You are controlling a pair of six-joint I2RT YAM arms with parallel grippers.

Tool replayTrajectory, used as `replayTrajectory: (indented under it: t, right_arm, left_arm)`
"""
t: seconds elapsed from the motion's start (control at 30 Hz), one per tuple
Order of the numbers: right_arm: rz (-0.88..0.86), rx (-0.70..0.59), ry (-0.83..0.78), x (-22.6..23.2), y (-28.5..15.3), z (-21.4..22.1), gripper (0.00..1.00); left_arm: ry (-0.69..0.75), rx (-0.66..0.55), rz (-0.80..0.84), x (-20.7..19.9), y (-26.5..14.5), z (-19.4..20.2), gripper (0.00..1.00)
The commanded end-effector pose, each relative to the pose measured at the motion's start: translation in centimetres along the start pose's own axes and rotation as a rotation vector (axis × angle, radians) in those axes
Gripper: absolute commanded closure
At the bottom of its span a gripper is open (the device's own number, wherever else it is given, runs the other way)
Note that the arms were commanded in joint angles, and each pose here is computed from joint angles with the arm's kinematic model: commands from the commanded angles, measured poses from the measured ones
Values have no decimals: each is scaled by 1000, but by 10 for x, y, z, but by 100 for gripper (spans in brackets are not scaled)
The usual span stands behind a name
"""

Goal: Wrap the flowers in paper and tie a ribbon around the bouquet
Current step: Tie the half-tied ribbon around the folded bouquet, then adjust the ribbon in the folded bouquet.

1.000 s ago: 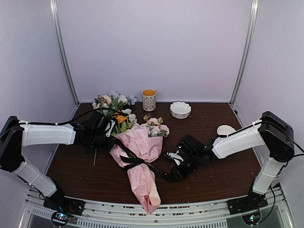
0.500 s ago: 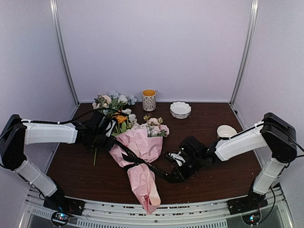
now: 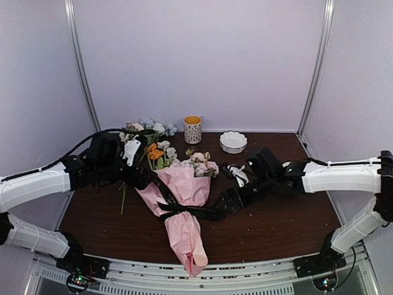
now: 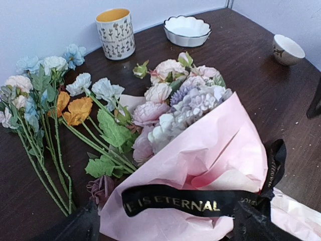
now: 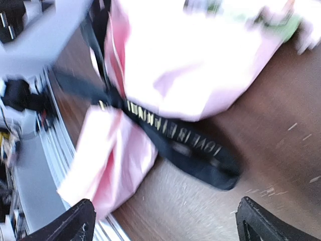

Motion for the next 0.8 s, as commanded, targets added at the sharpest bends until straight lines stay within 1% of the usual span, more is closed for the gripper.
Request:
replayTrajectory:
  t: [0.0, 0.03, 0.07, 0.1, 0.17, 0.2, 0.23, 0.27, 0.37, 0.43, 0.5, 0.57, 0.6, 0.67, 0.73, 0.77]
  right_arm:
    - [133, -235, 14, -23, -63, -51, 0]
    - [150, -277, 19, -27, -73, -58, 0]
    - [164, -306, 23, -30, -82, -63, 0]
    - [178, -322, 20, -31, -88, -66, 0]
    - [200, -331, 12, -33, -94, -68, 0]
    - [206, -329, 10, -33, -95, -68, 0]
    - [208, -323, 12, -34, -94, -66, 0]
    - [205, -317, 13, -34, -92, -65, 0]
    - [190, -286, 30, -37, -84, -57, 0]
    - [187, -276, 42, -39, -80, -52, 0]
    - [183, -268, 50, -42, -75, -49, 0]
    - [181, -254, 59, -43, -71, -46, 0]
    - [179, -247, 62, -43, -70, -45, 0]
    - [179, -248, 62, -44, -69, -44, 0]
    - [190, -249, 61, -45, -70, -42, 0]
    - [194, -247, 61, -46, -70, -41, 0]
  left_arm:
    - [-20, -52, -6, -1, -30, -14, 2]
    - [-32, -58, -14, 0, -35, -15, 3]
    - [-32, -58, -3, -1, -38, -14, 5]
    - [-34, -53, 27, -5, -40, -13, 11]
    - [-34, -7, 140, -21, -40, -5, 29]
    - [-28, 28, 196, -33, -38, 2, 34]
    - [-26, 64, 235, -42, -35, 10, 34]
    - [-26, 100, 262, -51, -32, 18, 32]
    - [-40, 225, 281, -61, -18, 48, 20]
    - [-36, 284, 308, -66, -9, 64, 14]
    - [-32, 297, 359, -73, -1, 71, 12]
    - [-33, 300, 373, -76, 8, 69, 14]
    - [-33, 304, 374, -77, 12, 68, 17]
    - [-30, 306, 377, -78, 19, 67, 32]
    - [-29, 310, 390, -80, 23, 68, 52]
    - [-31, 312, 402, -81, 24, 69, 64]
Point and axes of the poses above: each gripper's point midway between its finger pads, its own y axis out along the fingers, its own x axis along the line the jaws close on, z = x × y, the point moved 4 cm from there along -y, back along the fingers, and after that the axes turned 5 degrees about -y, right-handed, at the moved point
